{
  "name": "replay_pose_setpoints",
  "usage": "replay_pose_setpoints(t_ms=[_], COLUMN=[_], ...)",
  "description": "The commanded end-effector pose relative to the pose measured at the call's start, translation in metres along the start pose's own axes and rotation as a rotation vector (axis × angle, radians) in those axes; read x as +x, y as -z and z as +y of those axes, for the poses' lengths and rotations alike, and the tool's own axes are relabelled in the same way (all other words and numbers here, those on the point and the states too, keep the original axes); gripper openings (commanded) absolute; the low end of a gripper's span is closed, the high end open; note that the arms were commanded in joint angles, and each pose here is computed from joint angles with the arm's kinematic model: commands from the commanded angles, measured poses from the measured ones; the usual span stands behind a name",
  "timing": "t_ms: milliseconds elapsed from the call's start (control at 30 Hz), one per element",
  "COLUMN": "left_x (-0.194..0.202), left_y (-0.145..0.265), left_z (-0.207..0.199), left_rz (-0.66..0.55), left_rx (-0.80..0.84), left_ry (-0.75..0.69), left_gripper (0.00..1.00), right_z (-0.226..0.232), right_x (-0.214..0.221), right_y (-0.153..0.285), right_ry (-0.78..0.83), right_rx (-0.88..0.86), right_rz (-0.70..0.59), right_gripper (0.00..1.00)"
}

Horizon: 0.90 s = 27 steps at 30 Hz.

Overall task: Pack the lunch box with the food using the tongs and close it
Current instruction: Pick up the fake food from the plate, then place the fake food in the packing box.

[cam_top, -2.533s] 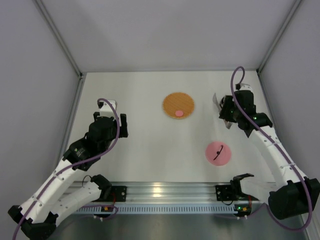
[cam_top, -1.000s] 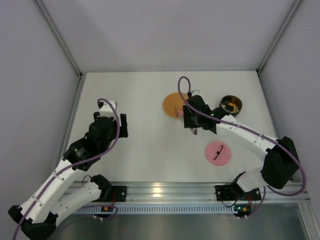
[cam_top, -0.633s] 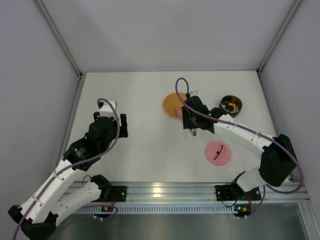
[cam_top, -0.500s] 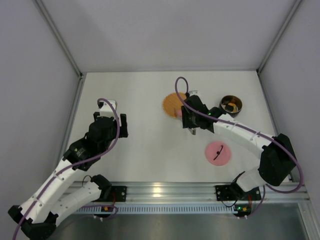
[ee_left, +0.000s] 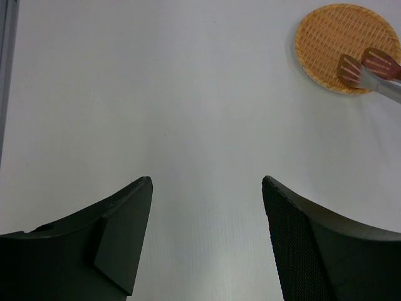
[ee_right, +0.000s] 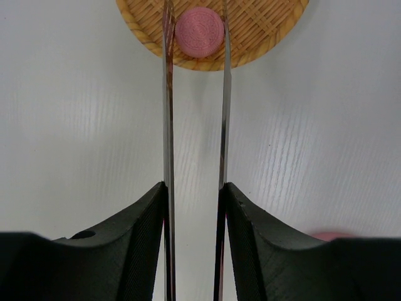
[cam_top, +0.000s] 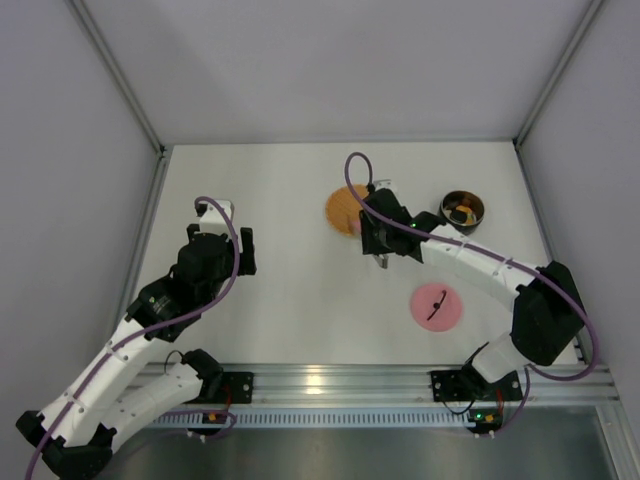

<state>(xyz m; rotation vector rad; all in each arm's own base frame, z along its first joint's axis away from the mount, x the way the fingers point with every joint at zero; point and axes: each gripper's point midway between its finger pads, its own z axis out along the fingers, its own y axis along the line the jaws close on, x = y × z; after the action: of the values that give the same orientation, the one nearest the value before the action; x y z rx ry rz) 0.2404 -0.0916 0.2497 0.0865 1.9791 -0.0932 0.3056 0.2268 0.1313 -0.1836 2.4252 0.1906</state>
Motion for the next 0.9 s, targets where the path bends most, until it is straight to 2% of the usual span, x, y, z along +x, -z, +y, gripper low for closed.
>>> replay_pose_setpoints(t_ms=[0,167,567,700,867], left_x=[-0.005,-0.005,-0.005,-0.005,-0.005], left_y=[-0.001,-0.002,-0.001,-0.001,-0.001], left_z=[0.000,0.000,0.000,-0.001,-0.001], left_rz=[-0.028,-0.027,-0.029,-0.029,-0.030], left_rx=[0.002,0.000,0.002,0.003,0.005], left_ry=[0.009,0.008,0.007,0.009,0.008], left_gripper=[0.76,0.76,0.76,0.76,0.76], right_z=[0.018,0.018,-0.006,-0.032,-0.088], right_x=[-0.032,-0.037,-0.064,-0.070,-0.074], right_y=[0.010,0.013,0.031,0.039,0.061], right_ry=[-0.018,-0.016,-0.048,-0.087,-0.182], right_rx=[-0.039,-0.037,0.018,0.057,0.137], right_rz=[-0.096,-0.104,-0.157,-0.178,-0.228], right_gripper=[0.41,0.35,0.33,0.34,0.34])
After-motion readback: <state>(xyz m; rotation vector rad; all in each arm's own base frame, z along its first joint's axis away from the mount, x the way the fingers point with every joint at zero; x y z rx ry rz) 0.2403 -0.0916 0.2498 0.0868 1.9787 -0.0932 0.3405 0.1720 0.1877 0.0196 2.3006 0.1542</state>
